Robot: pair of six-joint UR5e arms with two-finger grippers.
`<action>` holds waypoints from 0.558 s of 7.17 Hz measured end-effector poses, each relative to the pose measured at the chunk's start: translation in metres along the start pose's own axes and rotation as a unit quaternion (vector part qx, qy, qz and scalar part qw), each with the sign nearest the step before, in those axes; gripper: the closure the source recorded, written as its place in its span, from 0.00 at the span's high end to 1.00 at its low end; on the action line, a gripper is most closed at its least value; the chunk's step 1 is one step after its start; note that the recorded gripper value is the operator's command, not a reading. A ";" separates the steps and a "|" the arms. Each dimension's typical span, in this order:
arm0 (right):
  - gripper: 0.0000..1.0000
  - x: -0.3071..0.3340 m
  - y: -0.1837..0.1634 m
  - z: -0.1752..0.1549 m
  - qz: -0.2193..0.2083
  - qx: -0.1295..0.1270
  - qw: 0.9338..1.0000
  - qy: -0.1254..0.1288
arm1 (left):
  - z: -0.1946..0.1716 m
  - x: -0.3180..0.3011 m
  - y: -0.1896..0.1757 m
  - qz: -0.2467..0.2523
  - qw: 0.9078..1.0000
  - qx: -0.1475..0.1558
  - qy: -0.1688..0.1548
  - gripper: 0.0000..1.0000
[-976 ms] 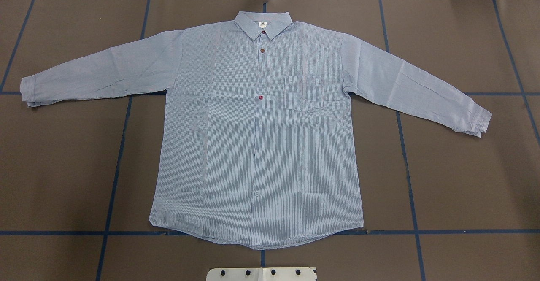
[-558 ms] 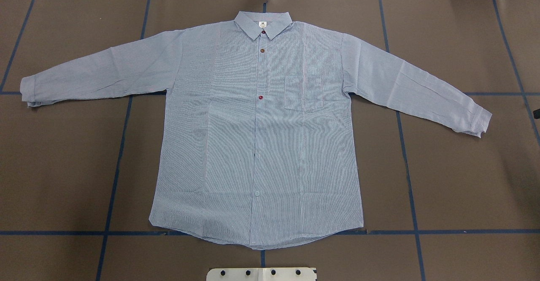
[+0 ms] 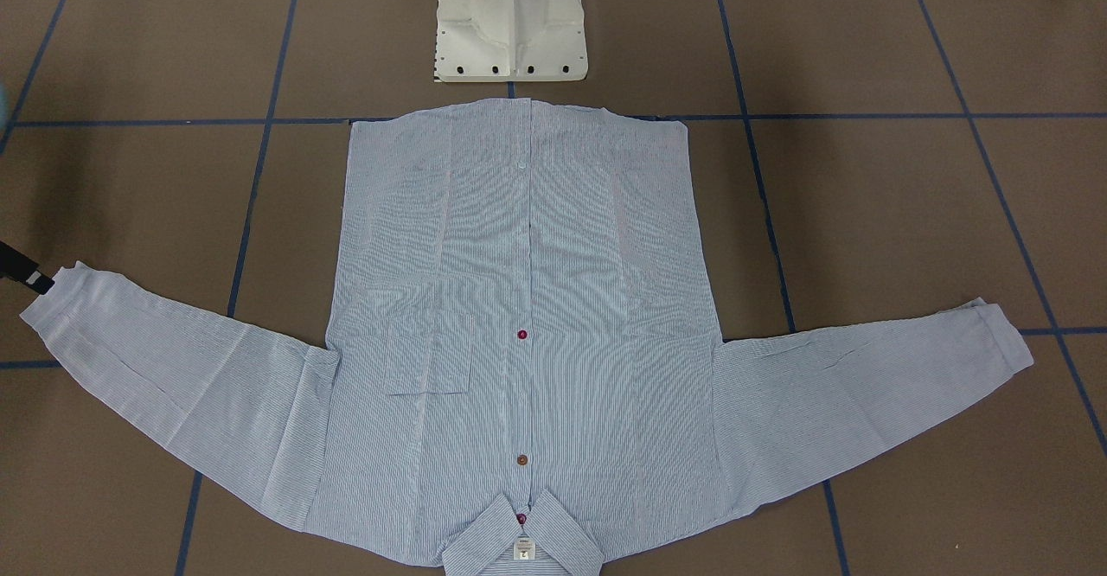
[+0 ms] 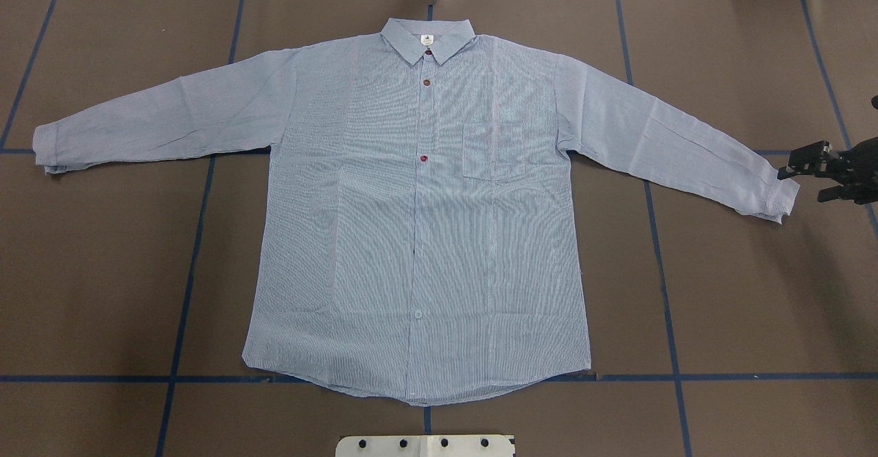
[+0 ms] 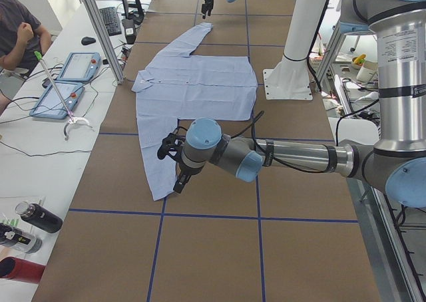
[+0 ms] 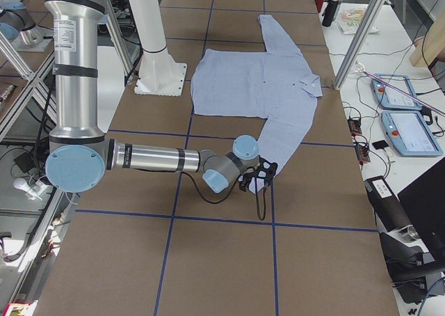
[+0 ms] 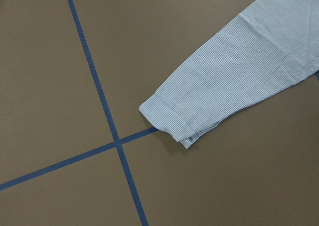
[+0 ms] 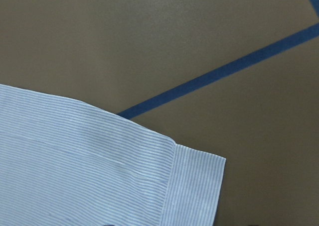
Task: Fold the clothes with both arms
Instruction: 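Grasp the sleeve cuff nearest the right gripper with the right gripper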
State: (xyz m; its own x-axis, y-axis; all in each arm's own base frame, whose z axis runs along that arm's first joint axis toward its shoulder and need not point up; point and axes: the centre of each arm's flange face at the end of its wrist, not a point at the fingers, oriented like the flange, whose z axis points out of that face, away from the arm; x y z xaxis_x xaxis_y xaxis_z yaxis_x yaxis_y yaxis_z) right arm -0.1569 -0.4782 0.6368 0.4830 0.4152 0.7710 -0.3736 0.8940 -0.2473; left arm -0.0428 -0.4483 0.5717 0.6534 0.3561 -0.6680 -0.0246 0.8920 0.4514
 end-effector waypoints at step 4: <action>0.86 -0.007 0.022 0.023 0.034 -0.005 0.999 0.011 | -0.004 0.004 -0.003 -0.015 1.000 0.004 0.000 1.00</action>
State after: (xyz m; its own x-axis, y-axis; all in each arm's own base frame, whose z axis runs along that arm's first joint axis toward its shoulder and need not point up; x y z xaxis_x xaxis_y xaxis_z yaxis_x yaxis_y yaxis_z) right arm -0.1865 -0.4656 0.6400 0.4741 0.4783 0.7393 -0.3978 0.8654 -0.3048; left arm -0.0428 -0.4482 0.5652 0.6540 0.3298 -0.6808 0.0009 0.8996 0.4367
